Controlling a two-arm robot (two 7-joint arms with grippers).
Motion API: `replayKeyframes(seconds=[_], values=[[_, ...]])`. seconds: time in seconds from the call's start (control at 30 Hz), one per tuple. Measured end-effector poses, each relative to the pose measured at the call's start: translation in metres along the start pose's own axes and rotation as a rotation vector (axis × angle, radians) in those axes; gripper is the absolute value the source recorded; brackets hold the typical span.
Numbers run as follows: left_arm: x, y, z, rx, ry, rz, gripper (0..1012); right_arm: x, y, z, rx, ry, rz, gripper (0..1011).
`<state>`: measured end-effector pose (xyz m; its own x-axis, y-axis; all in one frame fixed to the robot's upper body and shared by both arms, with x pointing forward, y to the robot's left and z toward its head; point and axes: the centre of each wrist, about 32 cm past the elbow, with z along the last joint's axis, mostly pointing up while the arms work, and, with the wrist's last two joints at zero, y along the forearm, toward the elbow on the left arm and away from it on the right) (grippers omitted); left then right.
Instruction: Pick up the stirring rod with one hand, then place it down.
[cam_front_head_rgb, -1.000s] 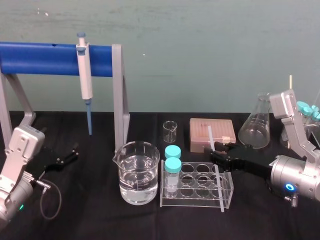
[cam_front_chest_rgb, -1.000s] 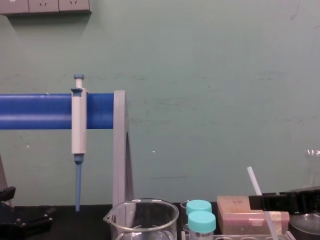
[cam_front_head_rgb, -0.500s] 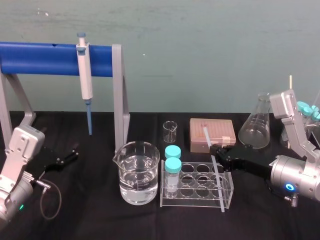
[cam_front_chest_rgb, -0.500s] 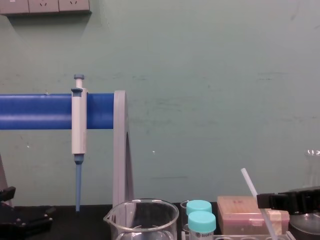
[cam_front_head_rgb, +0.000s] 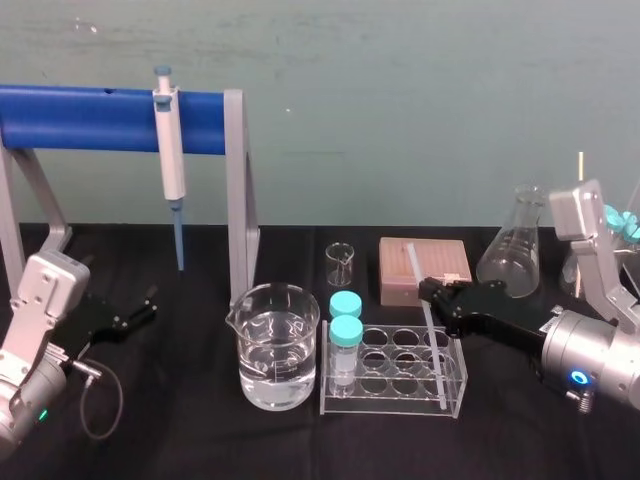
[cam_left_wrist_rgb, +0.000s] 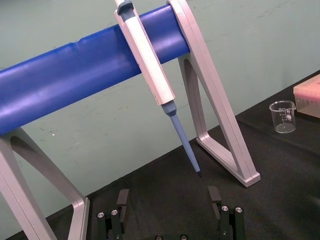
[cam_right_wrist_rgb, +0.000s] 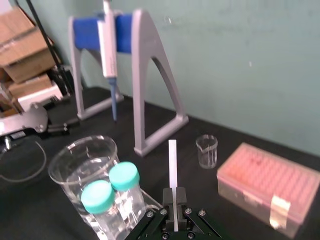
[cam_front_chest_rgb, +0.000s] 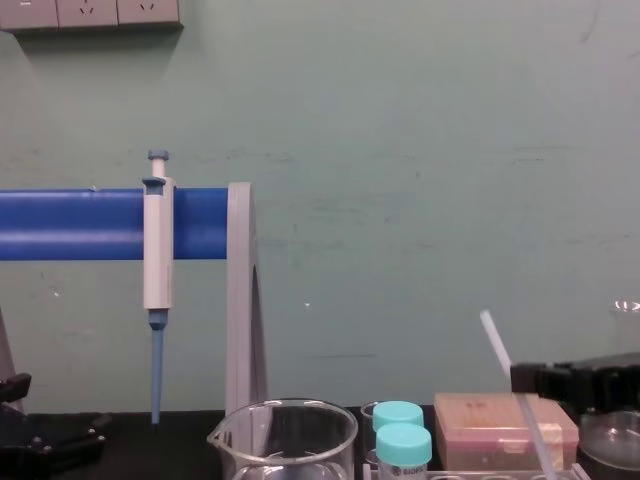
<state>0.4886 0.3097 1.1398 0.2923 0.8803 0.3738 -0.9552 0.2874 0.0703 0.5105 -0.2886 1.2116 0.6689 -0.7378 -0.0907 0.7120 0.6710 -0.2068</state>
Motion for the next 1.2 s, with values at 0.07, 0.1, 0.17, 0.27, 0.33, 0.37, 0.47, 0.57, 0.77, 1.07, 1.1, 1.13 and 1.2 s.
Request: replayKeyframes(seconds=[0.07,0.1,0.17,0.27,0.33,0.37,0.47,0.57,0.77,1.07,1.1,1.13,1.2], values=[[0.0000,0.000,0.000,0.000,0.000,0.000,1000,-0.0009,0.000,-0.001,0.021,-0.008,0.005,40],[0.0000,0.000,0.000,0.000,0.000,0.000,1000,-0.0013,0.000,-0.002,0.030,-0.012,0.007,40],[0.0000,0.000,0.000,0.000,0.000,0.000,1000,-0.0019,-0.001,-0.003,0.048,-0.019,0.012,40],[0.0000,0.000,0.000,0.000,0.000,0.000,1000,-0.0032,-0.002,-0.007,0.086,-0.026,0.021,39],[0.0000,0.000,0.000,0.000,0.000,0.000,1000,-0.0036,-0.004,-0.009,0.106,-0.034,0.022,40],[0.0000,0.000,0.000,0.000,0.000,0.000,1000,-0.0036,-0.004,-0.009,0.106,-0.034,0.022,39],[0.0000,0.000,0.000,0.000,0.000,0.000,1000,-0.0045,-0.007,-0.013,0.134,-0.053,0.025,39],[0.0000,0.000,0.000,0.000,0.000,0.000,1000,-0.0060,-0.011,-0.017,0.174,-0.073,0.027,40],[0.0000,0.000,0.000,0.000,0.000,0.000,1000,-0.0071,-0.014,-0.021,0.233,-0.081,0.035,39],[0.0000,0.000,0.000,0.000,0.000,0.000,1000,-0.0077,-0.017,-0.022,0.283,-0.109,0.049,40],[0.0000,0.000,0.000,0.000,0.000,0.000,1000,-0.0073,-0.018,-0.021,0.287,-0.113,0.050,39],[0.0000,0.000,0.000,0.000,0.000,0.000,1000,-0.0063,-0.018,-0.017,0.299,-0.125,0.054,40],[0.0000,0.000,0.000,0.000,0.000,0.000,1000,-0.0038,-0.019,-0.005,0.332,-0.144,0.054,39]])
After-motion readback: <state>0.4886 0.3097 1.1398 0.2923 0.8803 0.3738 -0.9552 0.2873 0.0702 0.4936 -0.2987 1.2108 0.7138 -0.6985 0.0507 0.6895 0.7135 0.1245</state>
